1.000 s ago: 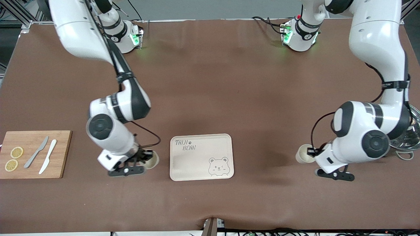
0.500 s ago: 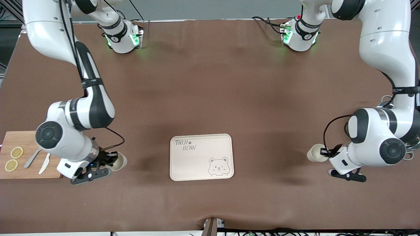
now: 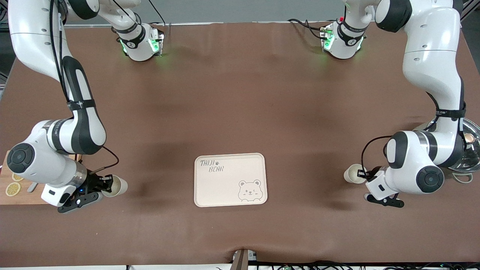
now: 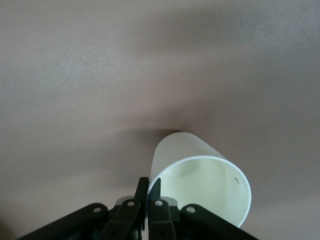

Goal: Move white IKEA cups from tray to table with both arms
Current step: 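Lower the cups onto the table and open both grippers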

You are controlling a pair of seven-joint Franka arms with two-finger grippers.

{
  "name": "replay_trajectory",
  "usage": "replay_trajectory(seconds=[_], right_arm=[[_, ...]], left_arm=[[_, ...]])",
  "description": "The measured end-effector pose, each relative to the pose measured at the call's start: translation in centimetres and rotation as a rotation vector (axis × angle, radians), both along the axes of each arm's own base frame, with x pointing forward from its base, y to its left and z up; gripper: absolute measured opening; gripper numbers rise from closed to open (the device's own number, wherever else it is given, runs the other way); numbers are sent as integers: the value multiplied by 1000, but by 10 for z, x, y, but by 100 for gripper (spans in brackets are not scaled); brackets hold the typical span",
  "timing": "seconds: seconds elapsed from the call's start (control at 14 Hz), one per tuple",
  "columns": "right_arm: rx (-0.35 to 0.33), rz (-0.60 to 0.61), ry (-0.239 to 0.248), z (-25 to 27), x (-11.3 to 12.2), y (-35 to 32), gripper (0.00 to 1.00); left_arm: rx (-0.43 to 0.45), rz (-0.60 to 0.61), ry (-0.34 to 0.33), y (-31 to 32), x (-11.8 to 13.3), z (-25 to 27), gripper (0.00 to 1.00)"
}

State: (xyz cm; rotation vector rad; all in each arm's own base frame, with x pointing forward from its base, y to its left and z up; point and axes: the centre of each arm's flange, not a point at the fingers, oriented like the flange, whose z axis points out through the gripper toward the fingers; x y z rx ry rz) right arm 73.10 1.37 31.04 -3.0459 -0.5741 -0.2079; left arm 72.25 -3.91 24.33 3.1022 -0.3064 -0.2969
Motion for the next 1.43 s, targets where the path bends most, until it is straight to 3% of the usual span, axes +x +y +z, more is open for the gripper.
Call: replay_trajectory(seconds=[0.43,0.86,1.07,1.14,1.29,1.36,1.43], right_arm=[[-3,-3,-55,-60,-8,4,4],[-6,-5,-82,-92,-7,5,4],[-6,-5,-84,-95,-7,5,4],[-6,-5,-84,-95,-7,5,4],[-6,-5,-83,-96,-7,5,4],[-6,-5,-83,-96,-7,5,8],[-6,-5,-83,-96,-7,5,19]], left_arm=[[-1,6,-6,4,1,-6,6],[-1,11,-29,7,5,3,64],[-2,25,-73,18,11,30,93],[-2,26,-94,18,12,45,100],[-2,26,-139,18,14,79,100],[-1,27,-158,19,13,97,100],[0,28,-164,20,11,114,100]])
